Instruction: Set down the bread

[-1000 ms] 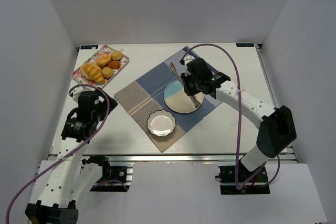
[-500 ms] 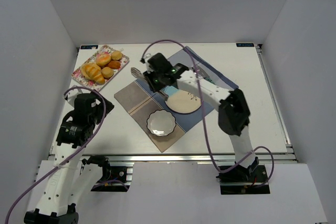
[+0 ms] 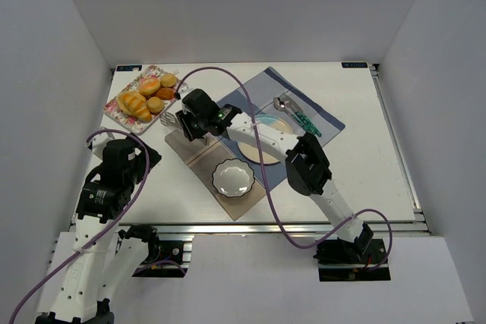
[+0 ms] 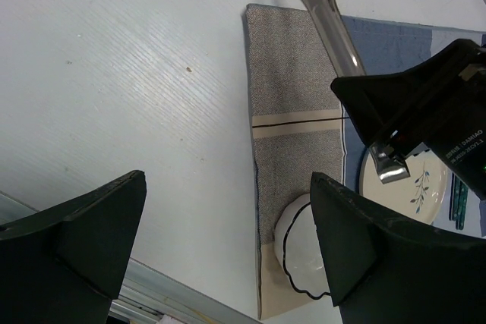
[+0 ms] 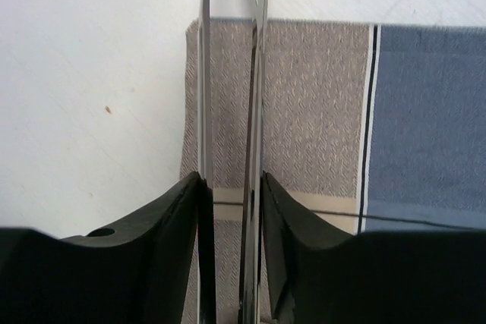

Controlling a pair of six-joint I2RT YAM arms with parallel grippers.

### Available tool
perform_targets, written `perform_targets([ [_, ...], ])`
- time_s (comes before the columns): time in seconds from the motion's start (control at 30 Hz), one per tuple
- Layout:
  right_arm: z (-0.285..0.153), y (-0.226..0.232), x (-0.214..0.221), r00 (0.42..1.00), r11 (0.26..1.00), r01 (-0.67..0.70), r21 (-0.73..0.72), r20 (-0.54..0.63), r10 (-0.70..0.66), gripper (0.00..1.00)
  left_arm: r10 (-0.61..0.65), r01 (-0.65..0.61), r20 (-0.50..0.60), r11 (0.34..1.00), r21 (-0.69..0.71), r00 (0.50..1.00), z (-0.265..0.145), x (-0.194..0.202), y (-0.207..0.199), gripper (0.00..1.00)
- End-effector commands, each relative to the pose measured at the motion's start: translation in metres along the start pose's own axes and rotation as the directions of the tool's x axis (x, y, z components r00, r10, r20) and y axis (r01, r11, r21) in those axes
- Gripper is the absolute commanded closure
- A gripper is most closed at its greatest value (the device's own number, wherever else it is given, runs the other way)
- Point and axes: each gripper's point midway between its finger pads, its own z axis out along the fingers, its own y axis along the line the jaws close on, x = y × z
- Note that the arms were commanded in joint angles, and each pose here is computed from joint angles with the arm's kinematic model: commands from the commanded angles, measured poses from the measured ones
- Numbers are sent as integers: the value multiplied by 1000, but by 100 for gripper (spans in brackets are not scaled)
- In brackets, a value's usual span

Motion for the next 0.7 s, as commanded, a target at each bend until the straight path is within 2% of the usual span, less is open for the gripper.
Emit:
perform_targets([
  [0.0, -11, 8, -56, 979, 1000, -28, -6, 202, 28, 58, -2, 2, 11, 1000, 8, 1000, -6, -4, -1, 2],
  [0.1, -10, 16, -73, 954, 1000, 6, -2, 299, -5, 56, -5, 5, 13, 1000, 17, 1000, -6, -4, -2, 2],
  [0.2, 0, 30, -88, 938, 999, 34, -28, 345, -22, 53, -4, 3, 17, 1000, 22, 1000, -6, -5, -2, 2],
  [0.67, 46, 42, -76, 927, 998, 52, -33, 372, -36, 44, 12, -13, 15, 1000, 19, 1000, -6, -4, -1, 2],
])
